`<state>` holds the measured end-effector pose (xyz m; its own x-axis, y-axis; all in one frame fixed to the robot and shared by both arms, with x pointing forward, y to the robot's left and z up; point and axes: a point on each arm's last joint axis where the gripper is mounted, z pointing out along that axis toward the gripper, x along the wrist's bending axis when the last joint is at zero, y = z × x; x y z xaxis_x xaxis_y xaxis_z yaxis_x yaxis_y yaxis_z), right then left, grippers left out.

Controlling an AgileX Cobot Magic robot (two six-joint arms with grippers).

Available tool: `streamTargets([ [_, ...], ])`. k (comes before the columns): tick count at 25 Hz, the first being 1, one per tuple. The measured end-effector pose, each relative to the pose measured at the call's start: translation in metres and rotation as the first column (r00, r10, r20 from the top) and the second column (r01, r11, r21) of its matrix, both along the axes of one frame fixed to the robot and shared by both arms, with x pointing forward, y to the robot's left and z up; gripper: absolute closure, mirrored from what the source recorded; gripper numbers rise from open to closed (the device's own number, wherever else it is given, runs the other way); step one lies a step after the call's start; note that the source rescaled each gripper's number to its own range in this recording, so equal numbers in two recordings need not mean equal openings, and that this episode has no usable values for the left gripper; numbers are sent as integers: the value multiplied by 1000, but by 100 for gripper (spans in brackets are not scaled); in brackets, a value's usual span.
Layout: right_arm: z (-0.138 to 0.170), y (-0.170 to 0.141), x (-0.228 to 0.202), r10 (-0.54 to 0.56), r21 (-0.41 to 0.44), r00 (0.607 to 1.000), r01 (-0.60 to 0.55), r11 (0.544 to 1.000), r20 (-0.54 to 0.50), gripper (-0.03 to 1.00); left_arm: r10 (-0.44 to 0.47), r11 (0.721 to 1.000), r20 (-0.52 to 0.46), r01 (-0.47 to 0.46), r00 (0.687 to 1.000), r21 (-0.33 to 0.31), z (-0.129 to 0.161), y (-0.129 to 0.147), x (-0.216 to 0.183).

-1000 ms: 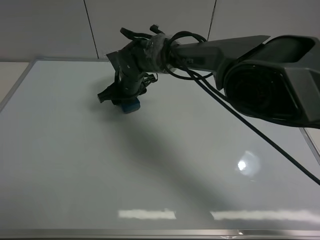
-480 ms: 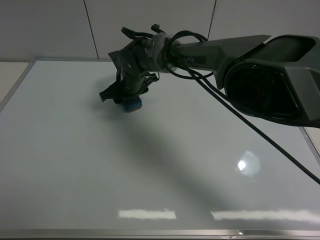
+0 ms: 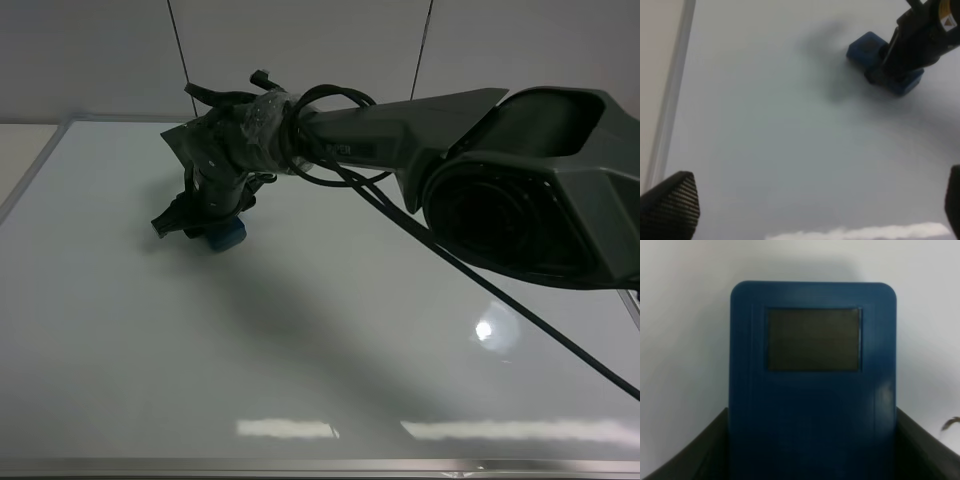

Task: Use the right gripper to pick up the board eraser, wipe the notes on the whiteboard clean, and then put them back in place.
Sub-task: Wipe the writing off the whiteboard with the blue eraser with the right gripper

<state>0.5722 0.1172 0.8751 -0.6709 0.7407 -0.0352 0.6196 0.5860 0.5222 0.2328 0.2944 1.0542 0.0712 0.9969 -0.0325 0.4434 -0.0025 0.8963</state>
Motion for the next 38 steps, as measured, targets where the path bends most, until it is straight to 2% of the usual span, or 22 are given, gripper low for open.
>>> streamTargets([
  [6,0,0,1,-2,-10,1000,2,1000,18,96,0,1000,0,0,1000,0,0,0,0],
  [12,1,-5,8,-34,-45,995,39,998,97,96,0,1000,0,0,1000,0,0,0,0],
  [16,0,-15,19,-93,-26,992,95,995,81,96,0,1000,0,0,1000,0,0,0,0],
  [22,0,-48,52,-222,11,975,222,975,13,96,0,1000,0,0,1000,0,0,0,0],
  [25,0,-58,60,-242,4,970,242,970,-11,96,0,1000,0,0,1000,0,0,0,0],
  [31,2,-52,52,-176,0,983,176,984,-61,96,0,1000,0,0,1000,0,0,0,0],
  [38,8,-21,20,-88,-13,990,88,996,-107,96,0,1000,0,0,1000,0,0,0,0],
])
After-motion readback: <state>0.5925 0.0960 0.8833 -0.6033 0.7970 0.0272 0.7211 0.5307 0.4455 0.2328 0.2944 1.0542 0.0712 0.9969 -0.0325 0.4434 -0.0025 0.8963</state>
